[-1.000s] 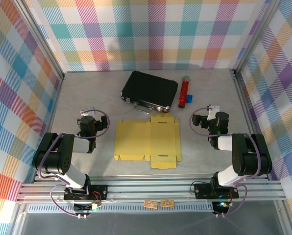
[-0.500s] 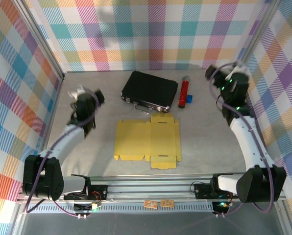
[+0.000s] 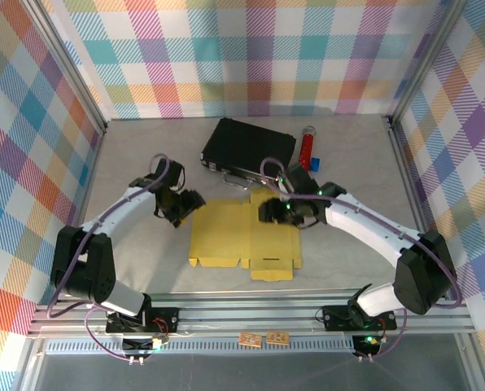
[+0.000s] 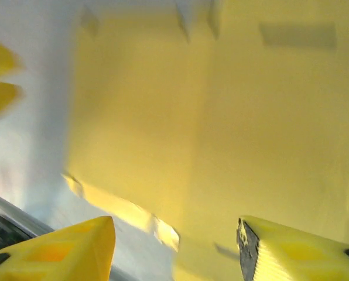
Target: Fold the paper box
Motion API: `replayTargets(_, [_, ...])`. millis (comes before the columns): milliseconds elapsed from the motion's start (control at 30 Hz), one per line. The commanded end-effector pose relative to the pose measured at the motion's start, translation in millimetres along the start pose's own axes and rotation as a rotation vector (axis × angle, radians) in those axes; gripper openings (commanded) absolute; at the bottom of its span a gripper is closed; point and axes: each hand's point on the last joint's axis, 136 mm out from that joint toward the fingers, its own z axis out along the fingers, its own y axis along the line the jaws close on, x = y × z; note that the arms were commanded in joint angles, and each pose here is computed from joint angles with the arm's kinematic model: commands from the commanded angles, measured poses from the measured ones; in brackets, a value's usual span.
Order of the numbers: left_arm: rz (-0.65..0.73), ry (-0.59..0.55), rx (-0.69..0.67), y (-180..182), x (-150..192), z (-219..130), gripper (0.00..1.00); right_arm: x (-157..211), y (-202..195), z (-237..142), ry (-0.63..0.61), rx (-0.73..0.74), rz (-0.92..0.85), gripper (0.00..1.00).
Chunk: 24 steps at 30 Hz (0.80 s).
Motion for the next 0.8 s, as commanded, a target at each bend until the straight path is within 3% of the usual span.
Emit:
replayTargets(0, [0.066,0.11,0.116,-38,37,-20,0.61,1,-27,-18,-0.055,-0.036,0.151,0.58])
replayTargets(167, [0.199,0.213,0.083,-81,79,20,0.54,-18,-71,-7,-0.039,-0.138,0.361,0.62])
replayTargets(333, [0.124,0.237,0.058,-76,80,61,0.47,-13,-67,2,0.047,-0.187,0.397,0.64])
replayTargets(533, [0.15,0.229,-0.074,-37,69,90,0.44,38,-78,-8,0.113,-0.133,0.445,0.65])
replayTargets(767, [0.174,0.248,-0.18,-1,71,110,0.43,100,-72,13,0.249,-0.201,0.48,0.67])
